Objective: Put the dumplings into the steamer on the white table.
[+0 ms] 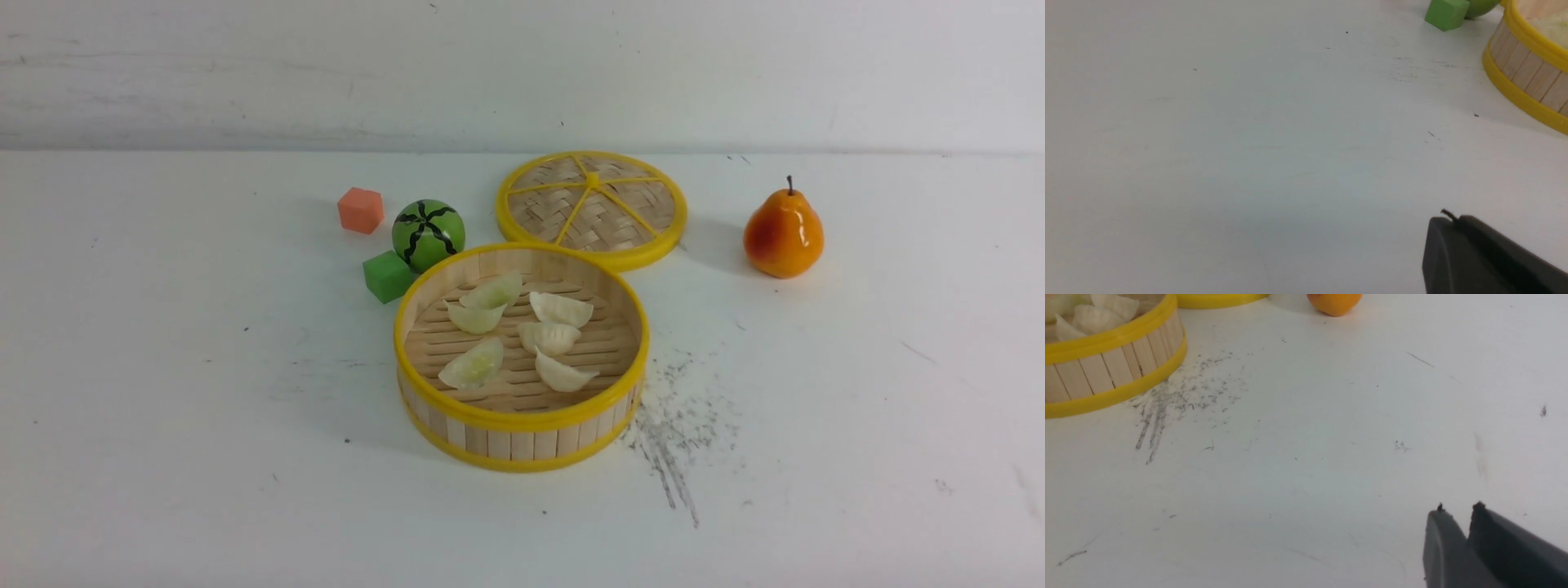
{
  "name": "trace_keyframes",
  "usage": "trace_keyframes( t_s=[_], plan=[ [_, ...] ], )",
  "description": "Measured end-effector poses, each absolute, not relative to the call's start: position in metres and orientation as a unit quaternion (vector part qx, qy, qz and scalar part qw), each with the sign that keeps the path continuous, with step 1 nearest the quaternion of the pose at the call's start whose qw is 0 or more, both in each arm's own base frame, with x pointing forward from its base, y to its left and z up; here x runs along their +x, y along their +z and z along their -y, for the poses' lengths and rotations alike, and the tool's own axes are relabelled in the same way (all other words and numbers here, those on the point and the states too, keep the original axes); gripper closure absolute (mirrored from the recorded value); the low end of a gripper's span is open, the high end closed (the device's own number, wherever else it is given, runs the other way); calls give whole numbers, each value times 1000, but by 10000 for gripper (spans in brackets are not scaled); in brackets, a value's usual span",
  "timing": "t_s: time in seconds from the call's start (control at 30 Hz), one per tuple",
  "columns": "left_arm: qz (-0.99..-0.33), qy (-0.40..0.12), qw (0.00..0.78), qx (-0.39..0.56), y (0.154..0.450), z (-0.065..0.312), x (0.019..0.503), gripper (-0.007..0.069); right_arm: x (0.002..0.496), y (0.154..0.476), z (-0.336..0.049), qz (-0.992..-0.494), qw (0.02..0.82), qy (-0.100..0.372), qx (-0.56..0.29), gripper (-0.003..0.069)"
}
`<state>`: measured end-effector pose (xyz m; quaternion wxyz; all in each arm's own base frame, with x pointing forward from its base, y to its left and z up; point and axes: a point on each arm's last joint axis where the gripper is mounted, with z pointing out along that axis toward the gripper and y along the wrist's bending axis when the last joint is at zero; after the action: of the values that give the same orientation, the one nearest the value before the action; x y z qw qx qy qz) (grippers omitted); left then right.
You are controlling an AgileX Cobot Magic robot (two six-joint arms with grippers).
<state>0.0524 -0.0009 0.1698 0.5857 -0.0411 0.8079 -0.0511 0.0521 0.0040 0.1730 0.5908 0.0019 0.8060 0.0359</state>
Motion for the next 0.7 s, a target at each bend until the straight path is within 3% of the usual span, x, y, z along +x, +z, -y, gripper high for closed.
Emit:
trace_keyframes(
  t_s=[0.7],
  plan=[
    [-809,-57,584,-34,169,2,52,638,52,173,-4,-806,591,36,2,537]
  ],
)
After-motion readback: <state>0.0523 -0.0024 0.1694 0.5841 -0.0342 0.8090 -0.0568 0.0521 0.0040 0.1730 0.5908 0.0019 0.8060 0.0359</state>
